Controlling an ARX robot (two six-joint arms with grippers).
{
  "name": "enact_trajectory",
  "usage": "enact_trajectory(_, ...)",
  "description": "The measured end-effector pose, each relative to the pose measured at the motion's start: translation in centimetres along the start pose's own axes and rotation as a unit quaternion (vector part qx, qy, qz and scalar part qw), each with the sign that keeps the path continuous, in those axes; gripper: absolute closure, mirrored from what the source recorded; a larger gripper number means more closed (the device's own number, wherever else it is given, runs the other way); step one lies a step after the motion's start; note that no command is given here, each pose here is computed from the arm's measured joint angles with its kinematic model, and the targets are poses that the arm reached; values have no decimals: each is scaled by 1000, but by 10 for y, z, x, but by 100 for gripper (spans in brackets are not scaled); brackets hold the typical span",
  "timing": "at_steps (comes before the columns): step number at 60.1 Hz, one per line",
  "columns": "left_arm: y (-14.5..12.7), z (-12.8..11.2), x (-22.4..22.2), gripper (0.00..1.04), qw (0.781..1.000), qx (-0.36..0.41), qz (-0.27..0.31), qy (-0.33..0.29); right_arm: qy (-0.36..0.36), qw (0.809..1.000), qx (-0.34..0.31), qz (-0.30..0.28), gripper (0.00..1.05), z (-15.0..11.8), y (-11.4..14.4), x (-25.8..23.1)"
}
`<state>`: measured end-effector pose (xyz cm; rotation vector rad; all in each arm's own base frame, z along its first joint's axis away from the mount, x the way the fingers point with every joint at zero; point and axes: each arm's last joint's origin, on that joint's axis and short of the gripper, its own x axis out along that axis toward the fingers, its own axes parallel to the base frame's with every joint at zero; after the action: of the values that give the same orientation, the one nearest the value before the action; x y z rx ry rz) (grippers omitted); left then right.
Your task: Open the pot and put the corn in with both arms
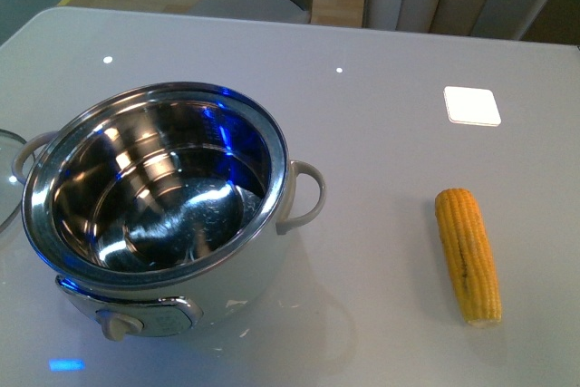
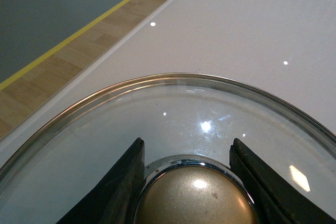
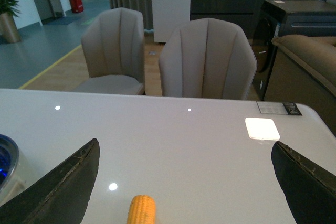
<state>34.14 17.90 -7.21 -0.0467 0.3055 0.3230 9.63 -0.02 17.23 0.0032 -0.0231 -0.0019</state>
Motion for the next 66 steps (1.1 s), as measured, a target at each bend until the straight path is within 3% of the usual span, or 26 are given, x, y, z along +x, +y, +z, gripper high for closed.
enact_trajectory(13,0,-1,0,60,1000,0,0,1,0,1000,0,0,9,0,0,0)
enact_trajectory(24,-2,0,-11,30,1000,-9,5,7,0,1000,0,0,9,0,0,0)
enact_trajectory(29,-2,7,-16,9,1000,-12,5,6,0,1000,0,0,9,0,0,0)
enact_trajectory(32,-2,9,-17,4,1000,-12,5,5,0,1000,0,0,9,0,0,0)
enact_trajectory(36,-3,11,-19,9,1000,-13,4,4,0,1000,0,0,9,0,0,0)
enact_trajectory(62,-5,7,-29,7,1000,-16,4,20,0,1000,0,0,9,0,0,0)
enact_trajectory(66,-29,43,-77,7,999,-35,8,36,-1,1000,0,-1,9,0,0,0)
